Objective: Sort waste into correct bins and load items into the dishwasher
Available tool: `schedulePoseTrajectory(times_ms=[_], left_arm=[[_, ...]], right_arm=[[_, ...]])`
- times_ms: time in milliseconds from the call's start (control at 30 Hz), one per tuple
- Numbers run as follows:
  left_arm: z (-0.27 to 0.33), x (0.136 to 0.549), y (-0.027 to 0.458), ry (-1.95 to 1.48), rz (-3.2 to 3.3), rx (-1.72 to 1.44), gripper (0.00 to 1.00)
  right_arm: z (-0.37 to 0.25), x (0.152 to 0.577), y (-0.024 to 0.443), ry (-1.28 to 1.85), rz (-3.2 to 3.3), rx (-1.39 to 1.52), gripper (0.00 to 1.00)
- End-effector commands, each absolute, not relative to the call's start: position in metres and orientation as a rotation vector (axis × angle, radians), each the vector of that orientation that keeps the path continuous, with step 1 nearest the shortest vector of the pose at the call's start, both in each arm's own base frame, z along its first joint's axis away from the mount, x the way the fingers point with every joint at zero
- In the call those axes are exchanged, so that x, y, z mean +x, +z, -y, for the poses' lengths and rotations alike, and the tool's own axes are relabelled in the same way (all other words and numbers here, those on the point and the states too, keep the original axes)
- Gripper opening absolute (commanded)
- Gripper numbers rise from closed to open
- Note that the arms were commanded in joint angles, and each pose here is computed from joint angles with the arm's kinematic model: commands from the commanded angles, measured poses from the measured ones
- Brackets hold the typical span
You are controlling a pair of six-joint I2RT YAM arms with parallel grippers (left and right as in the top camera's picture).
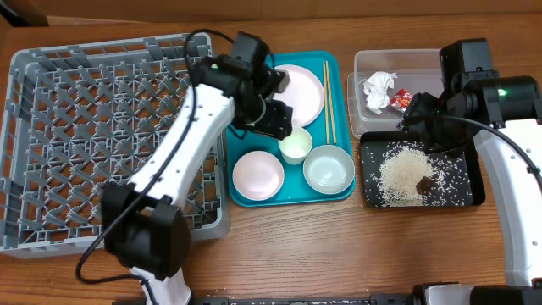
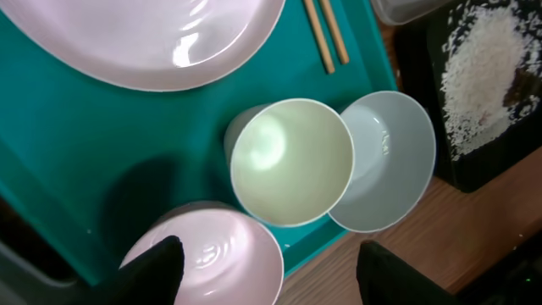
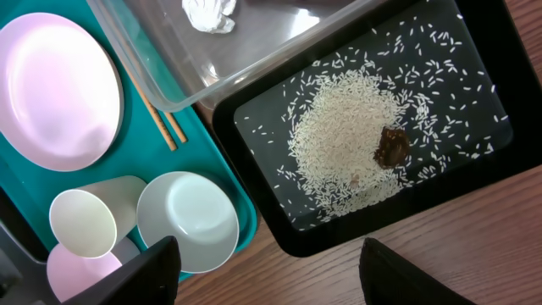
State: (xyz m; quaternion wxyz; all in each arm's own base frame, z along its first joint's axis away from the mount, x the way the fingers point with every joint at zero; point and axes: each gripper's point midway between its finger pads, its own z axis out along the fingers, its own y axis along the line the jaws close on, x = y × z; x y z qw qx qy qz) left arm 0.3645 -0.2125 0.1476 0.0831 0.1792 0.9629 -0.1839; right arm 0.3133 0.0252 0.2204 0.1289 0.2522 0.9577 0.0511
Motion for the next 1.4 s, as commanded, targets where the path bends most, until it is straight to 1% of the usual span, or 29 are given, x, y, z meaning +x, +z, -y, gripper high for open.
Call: schedulePoseTrajectory(times_ms=[0, 67, 200, 267, 300, 333, 533, 600, 667, 800, 1000, 1067, 1133, 1267, 1367], left_arm=[[0.213, 0.371, 0.133, -0.507, -2.907, 0.522, 0.63], [0.207, 0.375, 0.133, -0.508, -2.918, 0.461, 0.64], [0.183, 0.386, 0.148, -0.525, -2.913, 0.298, 0.65], [0.168, 0.393, 0.16, -0.534, -2.897, 0.238, 0.66], [0.156, 0.398, 0.169, -0.53, -2.88, 0.196, 0.69], [0.149, 0.401, 0.172, -0.526, -2.872, 0.179, 0.69], [0.127, 0.409, 0.175, -0.515, -2.86, 0.107, 0.72], [0.126, 0.41, 0.175, -0.512, -2.859, 0.103, 0.72], [0.126, 0.41, 0.175, -0.506, -2.857, 0.104, 0.72], [0.125, 0.41, 0.175, -0.5, -2.855, 0.123, 0.73], [0.125, 0.411, 0.175, -0.499, -2.854, 0.123, 0.74], [0.125, 0.411, 0.175, -0.499, -2.854, 0.123, 0.74], [0.126, 0.41, 0.175, -0.499, -2.854, 0.125, 0.77], [0.126, 0.41, 0.175, -0.499, -2.855, 0.125, 0.79], [0.126, 0.41, 0.175, -0.499, -2.855, 0.124, 0.8]], right_arm=[[-0.03, 0.316, 0.234, 0.198, -2.743, 0.703, 0.7], [-0.043, 0.323, 0.236, 0.297, -2.732, 0.676, 0.7], [-0.079, 0.342, 0.23, 0.477, -2.701, 0.565, 0.68], [-0.103, 0.349, 0.216, 0.553, -2.71, 0.505, 0.68], [-0.119, 0.352, 0.202, 0.582, -2.728, 0.481, 0.65], [-0.13, 0.354, 0.192, 0.589, -2.742, 0.464, 0.65], [-0.185, 0.363, 0.142, 0.598, -2.823, 0.328, 0.6], [-0.197, 0.366, 0.125, 0.592, -2.848, 0.296, 0.56], [-0.206, 0.366, 0.108, 0.58, -2.879, 0.278, 0.49], [-0.208, 0.366, 0.083, 0.54, -2.932, 0.282, 0.39], [-0.208, 0.37, 0.078, 0.53, -2.929, 0.278, 0.31], [-0.209, 0.372, 0.078, 0.535, -2.921, 0.275, 0.26], [-0.21, 0.373, 0.077, 0.538, -2.915, 0.266, 0.18], [-0.213, 0.369, 0.065, 0.515, -2.95, 0.221, 0.15], [-0.213, 0.365, 0.057, 0.482, -2.974, 0.211, 0.09]])
